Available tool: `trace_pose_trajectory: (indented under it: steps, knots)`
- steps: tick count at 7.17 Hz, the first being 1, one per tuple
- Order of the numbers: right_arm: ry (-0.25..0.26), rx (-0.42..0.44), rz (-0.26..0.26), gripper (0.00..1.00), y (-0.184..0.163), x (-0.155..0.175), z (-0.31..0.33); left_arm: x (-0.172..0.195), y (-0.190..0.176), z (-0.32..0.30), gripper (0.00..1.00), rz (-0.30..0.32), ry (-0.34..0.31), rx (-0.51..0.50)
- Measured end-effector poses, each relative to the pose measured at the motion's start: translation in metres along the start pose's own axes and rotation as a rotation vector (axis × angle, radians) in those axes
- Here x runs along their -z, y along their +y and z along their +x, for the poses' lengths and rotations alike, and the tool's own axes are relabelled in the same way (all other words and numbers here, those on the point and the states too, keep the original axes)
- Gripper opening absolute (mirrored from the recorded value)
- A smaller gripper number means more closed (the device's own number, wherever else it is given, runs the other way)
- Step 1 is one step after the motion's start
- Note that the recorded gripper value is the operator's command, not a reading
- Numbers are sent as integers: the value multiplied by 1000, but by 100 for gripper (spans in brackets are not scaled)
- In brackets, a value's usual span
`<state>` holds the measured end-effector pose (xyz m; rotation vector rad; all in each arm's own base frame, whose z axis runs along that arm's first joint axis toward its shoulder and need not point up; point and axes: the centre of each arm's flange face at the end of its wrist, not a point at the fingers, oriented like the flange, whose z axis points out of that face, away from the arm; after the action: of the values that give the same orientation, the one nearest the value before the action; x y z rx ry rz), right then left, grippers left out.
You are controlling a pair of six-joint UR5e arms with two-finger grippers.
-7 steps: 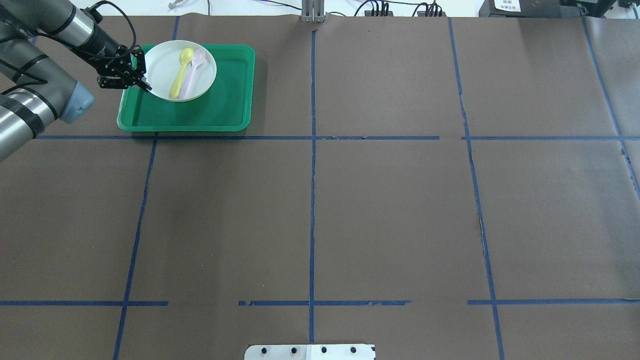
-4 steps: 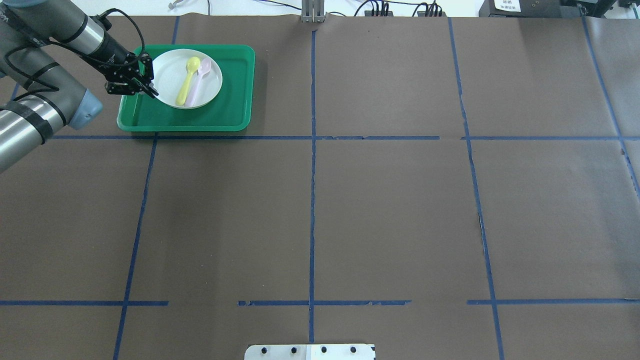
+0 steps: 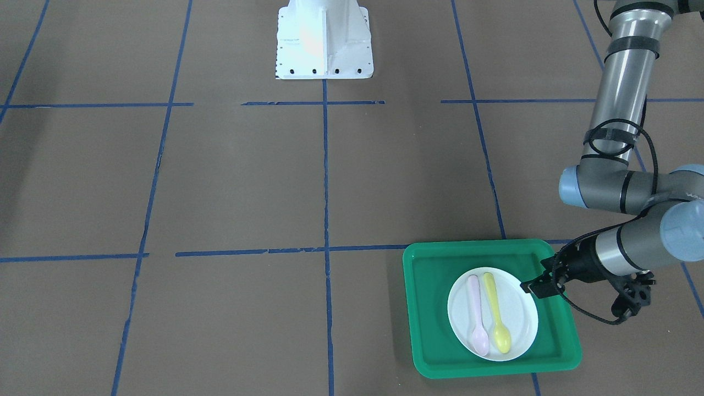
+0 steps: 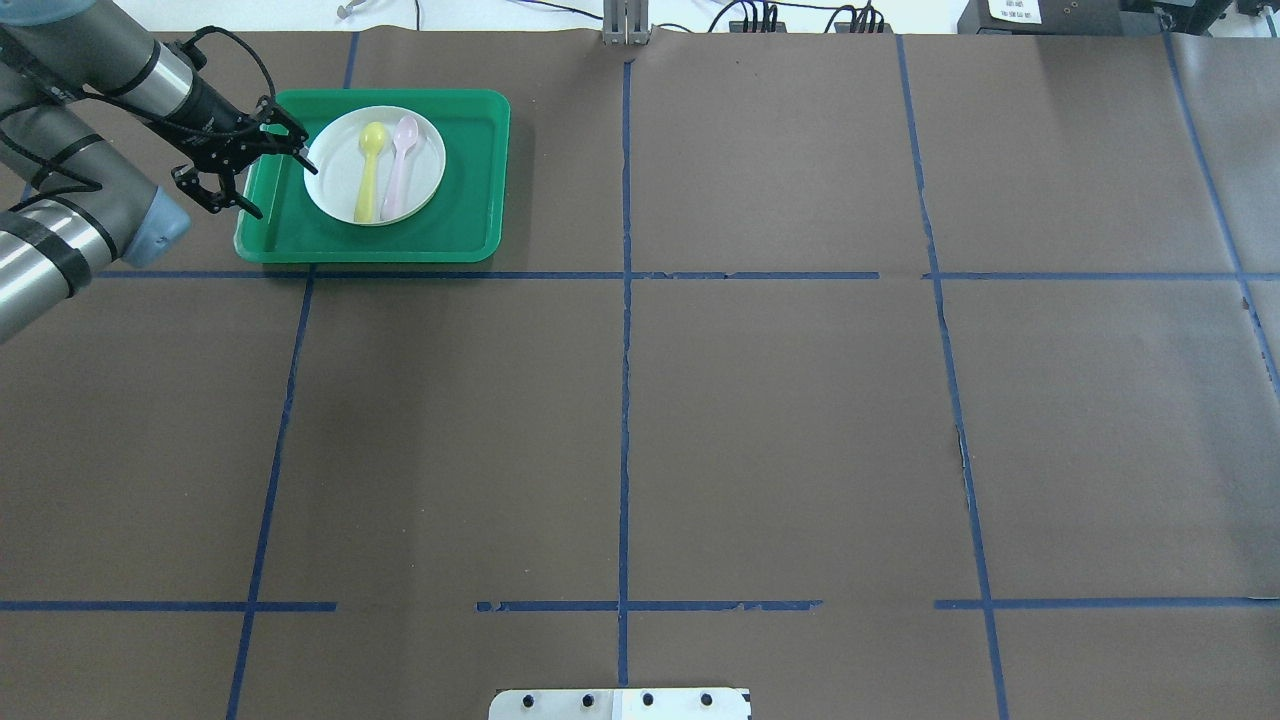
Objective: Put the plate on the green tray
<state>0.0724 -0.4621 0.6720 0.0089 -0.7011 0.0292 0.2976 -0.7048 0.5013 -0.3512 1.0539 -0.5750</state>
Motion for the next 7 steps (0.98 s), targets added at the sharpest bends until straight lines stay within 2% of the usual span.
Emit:
trace_pose_trajectory:
  steps: [2,5,7]
  knots:
    - [0,0,0,100,0,0,0,38,-15,-32,98,21,-23,6]
    - [0,0,0,100,0,0,0,84,-25,-67,97,-7,-166,-84]
    - [0,0,0,100,0,0,0,106,-17,-102,94,-14,-192,-121]
